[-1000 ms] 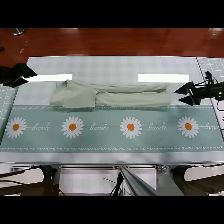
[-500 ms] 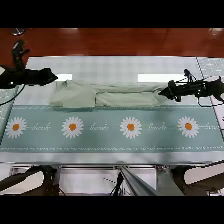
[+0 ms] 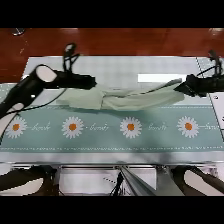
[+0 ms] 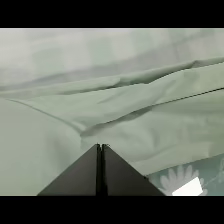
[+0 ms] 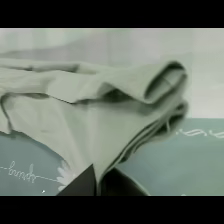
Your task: Fold the shirts.
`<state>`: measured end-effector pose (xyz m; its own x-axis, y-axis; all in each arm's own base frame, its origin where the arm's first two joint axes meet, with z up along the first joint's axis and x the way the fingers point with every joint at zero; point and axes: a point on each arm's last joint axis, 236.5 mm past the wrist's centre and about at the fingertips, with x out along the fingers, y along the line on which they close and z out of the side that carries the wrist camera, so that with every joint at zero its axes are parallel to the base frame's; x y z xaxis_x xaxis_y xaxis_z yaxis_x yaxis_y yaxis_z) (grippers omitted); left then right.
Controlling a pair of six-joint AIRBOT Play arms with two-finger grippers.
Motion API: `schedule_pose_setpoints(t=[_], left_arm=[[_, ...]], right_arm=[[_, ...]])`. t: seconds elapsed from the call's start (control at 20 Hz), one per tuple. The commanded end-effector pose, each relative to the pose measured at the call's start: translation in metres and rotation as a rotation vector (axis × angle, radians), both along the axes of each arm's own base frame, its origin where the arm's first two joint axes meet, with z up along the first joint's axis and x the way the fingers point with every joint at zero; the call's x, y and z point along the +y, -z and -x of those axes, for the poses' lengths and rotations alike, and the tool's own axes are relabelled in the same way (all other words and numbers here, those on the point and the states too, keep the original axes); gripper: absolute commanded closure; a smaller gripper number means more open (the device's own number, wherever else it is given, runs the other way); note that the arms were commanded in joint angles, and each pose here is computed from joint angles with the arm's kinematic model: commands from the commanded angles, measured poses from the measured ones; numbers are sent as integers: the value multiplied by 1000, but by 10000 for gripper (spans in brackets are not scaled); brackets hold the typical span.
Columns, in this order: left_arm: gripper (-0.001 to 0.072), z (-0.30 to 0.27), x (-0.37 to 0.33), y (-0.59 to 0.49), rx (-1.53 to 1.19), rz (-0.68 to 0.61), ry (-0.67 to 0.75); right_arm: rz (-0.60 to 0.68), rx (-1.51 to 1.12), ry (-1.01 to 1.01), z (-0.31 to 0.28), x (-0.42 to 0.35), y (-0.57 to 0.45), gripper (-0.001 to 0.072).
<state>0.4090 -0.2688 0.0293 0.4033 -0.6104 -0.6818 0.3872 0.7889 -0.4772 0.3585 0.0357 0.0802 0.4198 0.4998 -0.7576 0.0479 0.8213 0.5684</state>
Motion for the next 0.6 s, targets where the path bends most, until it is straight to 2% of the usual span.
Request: schedule_pose_setpoints(t=[0.0, 0.25, 0.4, 0.55], left_arm=[[684, 27, -89, 21, 46, 12, 133], [684, 74, -196, 50, 198, 29, 280], [683, 122, -250, 66, 245, 32, 397], [682, 166, -280, 67, 356, 96, 454]], right_arm=[[55, -120, 23, 47, 10, -55, 695], [66, -211, 24, 86, 26, -96, 695], [57, -225, 16, 91, 30, -101, 695], [55, -243, 22, 87, 31, -104, 695]])
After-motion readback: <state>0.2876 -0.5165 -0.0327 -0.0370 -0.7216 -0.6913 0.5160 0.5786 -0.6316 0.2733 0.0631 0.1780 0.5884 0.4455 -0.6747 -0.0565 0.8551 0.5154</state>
